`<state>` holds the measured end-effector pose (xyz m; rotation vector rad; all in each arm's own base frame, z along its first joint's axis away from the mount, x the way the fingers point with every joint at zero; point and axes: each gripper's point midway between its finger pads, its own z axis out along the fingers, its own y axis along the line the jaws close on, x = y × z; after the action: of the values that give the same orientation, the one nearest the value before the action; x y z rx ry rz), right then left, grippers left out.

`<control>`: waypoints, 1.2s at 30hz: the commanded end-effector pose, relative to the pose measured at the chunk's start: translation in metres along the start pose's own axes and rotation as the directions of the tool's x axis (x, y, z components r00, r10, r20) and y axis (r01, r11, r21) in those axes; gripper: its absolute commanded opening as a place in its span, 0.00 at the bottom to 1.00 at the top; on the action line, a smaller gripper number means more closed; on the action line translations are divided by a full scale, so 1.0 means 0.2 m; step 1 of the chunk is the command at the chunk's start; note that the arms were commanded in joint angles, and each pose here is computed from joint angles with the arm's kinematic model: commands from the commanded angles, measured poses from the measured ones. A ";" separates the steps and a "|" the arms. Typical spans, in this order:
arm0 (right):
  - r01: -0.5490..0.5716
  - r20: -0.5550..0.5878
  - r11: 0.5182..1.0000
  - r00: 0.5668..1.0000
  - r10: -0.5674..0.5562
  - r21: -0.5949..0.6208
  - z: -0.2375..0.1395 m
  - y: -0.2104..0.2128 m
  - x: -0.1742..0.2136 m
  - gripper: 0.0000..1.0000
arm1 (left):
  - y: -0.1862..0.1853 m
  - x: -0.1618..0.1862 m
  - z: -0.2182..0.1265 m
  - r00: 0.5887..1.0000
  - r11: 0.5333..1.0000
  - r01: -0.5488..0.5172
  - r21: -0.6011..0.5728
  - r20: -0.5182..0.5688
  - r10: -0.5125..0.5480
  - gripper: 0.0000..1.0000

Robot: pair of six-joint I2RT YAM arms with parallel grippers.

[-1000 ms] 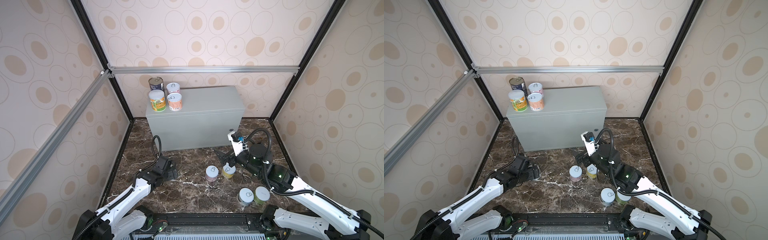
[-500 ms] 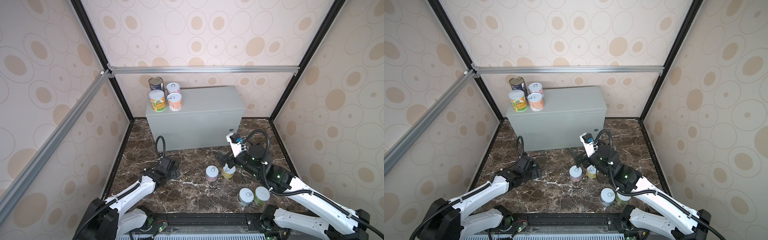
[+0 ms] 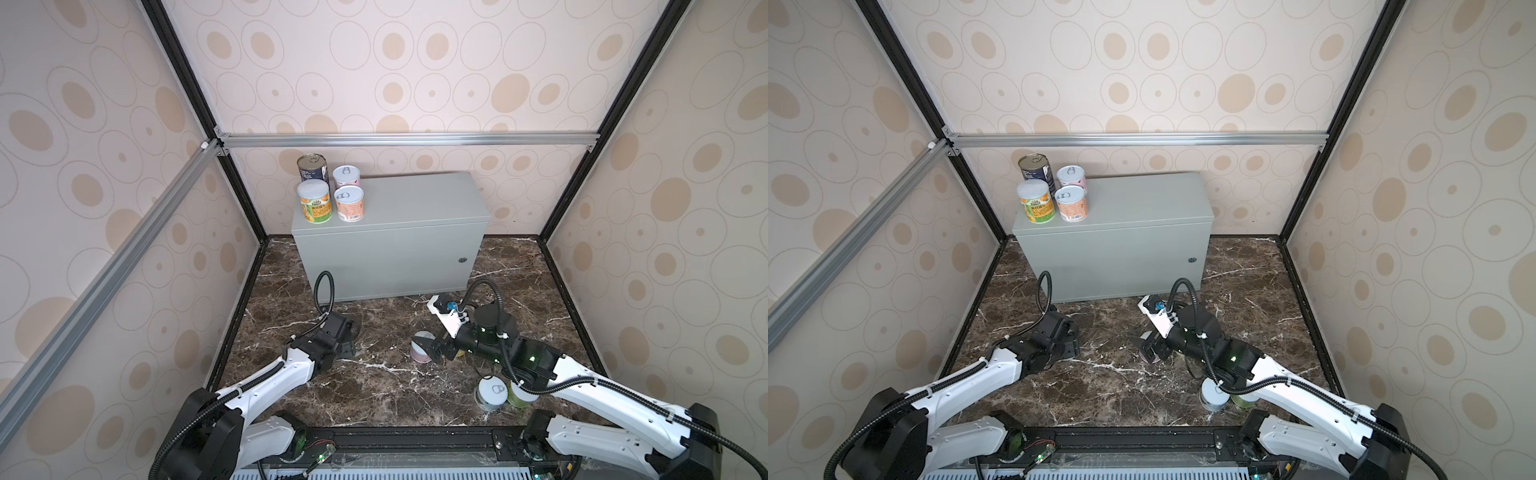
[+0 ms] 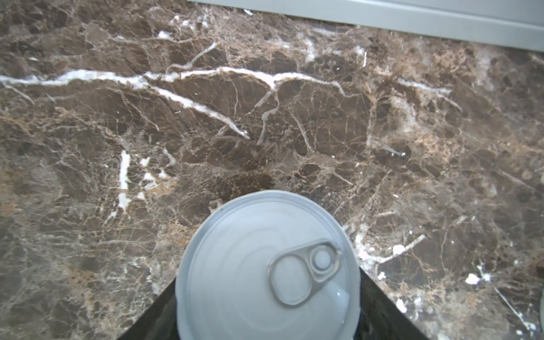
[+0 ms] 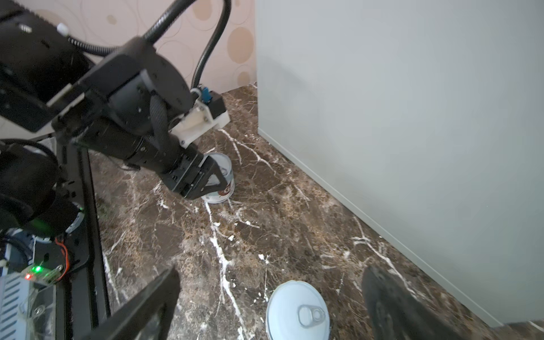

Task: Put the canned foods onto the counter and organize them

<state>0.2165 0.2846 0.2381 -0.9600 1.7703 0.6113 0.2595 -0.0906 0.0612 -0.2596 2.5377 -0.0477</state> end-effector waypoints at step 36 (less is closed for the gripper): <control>0.129 0.086 0.987 0.989 -0.122 -0.093 0.39 0.16 -0.16 1.00 | -0.72 -0.30 -0.96 0.891 0.555 -0.416 0.720 0.200 0.409 0.37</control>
<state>0.2297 0.3636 0.2224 -1.1140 1.6530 0.6633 0.2341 -0.2144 0.2296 0.5858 2.3916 -0.8244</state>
